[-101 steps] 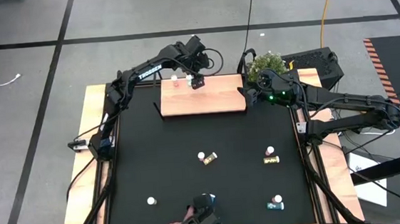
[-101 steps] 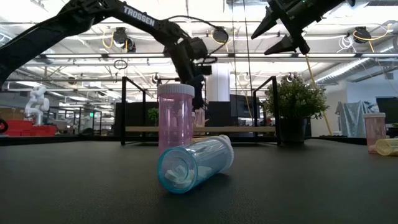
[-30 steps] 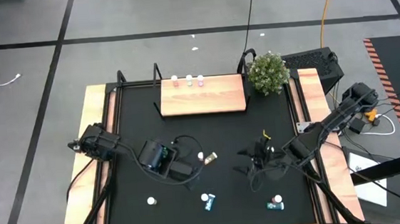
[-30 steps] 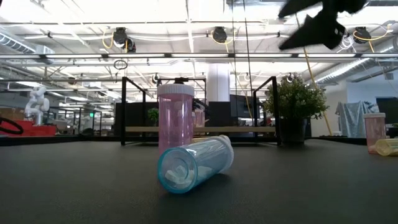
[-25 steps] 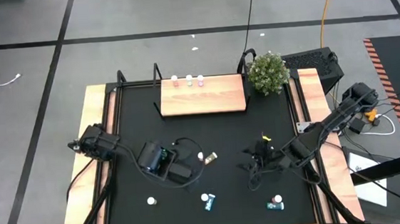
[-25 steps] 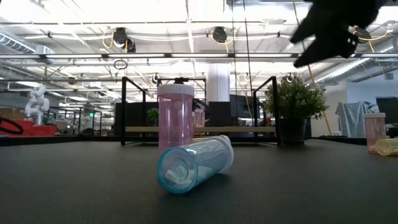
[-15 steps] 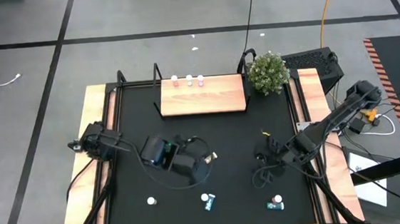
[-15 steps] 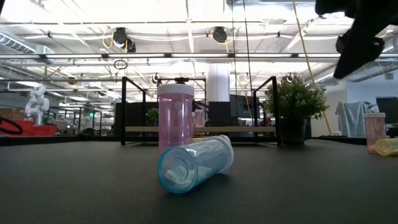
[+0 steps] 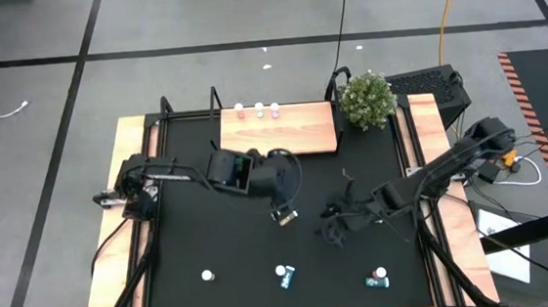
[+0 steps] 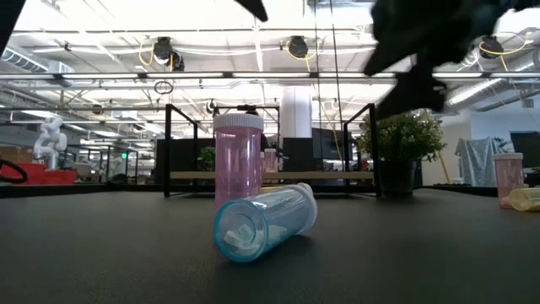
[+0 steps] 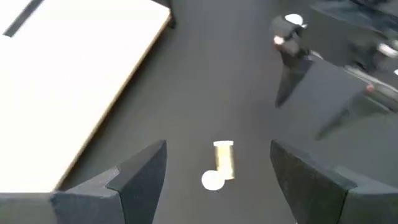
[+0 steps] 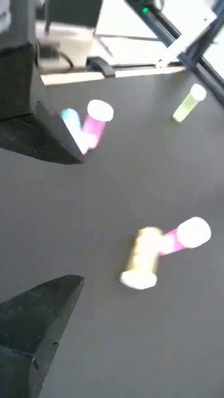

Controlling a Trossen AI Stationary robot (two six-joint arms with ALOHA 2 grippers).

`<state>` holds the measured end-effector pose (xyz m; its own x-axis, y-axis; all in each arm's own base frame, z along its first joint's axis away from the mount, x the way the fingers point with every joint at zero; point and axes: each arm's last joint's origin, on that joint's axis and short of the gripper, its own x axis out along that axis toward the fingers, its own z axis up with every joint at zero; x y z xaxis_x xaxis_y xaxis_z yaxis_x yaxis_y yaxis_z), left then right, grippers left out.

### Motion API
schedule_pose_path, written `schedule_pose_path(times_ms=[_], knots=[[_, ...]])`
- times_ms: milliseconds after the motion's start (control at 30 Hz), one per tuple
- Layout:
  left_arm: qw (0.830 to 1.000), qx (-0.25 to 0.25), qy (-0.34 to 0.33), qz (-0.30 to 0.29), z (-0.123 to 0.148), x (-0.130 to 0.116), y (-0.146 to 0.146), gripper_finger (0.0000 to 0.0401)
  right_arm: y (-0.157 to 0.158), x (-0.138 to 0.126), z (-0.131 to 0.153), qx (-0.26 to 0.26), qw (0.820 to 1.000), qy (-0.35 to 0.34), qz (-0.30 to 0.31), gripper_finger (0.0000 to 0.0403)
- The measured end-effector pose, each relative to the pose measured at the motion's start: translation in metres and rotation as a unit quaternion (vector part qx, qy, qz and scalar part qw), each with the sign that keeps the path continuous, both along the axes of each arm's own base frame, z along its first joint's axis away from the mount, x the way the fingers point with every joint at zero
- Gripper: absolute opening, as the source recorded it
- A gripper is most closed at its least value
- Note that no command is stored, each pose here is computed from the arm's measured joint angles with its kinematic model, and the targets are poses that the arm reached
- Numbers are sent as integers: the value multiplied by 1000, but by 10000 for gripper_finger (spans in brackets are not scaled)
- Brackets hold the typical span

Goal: Pick and place medicine bottles onto shelf by color
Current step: Put the top left yellow pill bottle on the shelf

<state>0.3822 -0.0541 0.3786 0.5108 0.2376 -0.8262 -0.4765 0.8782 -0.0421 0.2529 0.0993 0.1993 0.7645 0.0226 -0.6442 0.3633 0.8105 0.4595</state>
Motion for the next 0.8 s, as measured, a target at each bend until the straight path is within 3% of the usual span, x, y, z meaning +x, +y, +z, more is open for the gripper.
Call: schedule_pose_path(times_ms=[100, 200, 267, 367, 500, 667, 800], knots=[[999, 19, 26, -21, -1, -1, 14, 285, -6, 16, -7, -103, 992, -27, 61, 299], [997, 26, 53, -55, -3, -2, 28, 285, -14, 30, -18, -228, 964, -37, 131, 299], [995, 18, 72, -70, -4, -4, 36, 285, -20, 39, -26, -272, 945, -42, 177, 299], [991, 12, 115, -74, -7, -10, 45, 285, -28, 49, -42, -281, 930, -41, 235, 299], [983, 5, 176, -60, -11, -22, 51, 285, -35, 56, -61, -291, 918, -22, 267, 299], [984, 11, 166, -58, -10, -20, 51, 285, -43, 59, -73, -319, 898, -6, 304, 299], [985, 10, 164, -55, -10, -20, 51, 285, -52, 62, -84, -318, 897, 8, 308, 299]])
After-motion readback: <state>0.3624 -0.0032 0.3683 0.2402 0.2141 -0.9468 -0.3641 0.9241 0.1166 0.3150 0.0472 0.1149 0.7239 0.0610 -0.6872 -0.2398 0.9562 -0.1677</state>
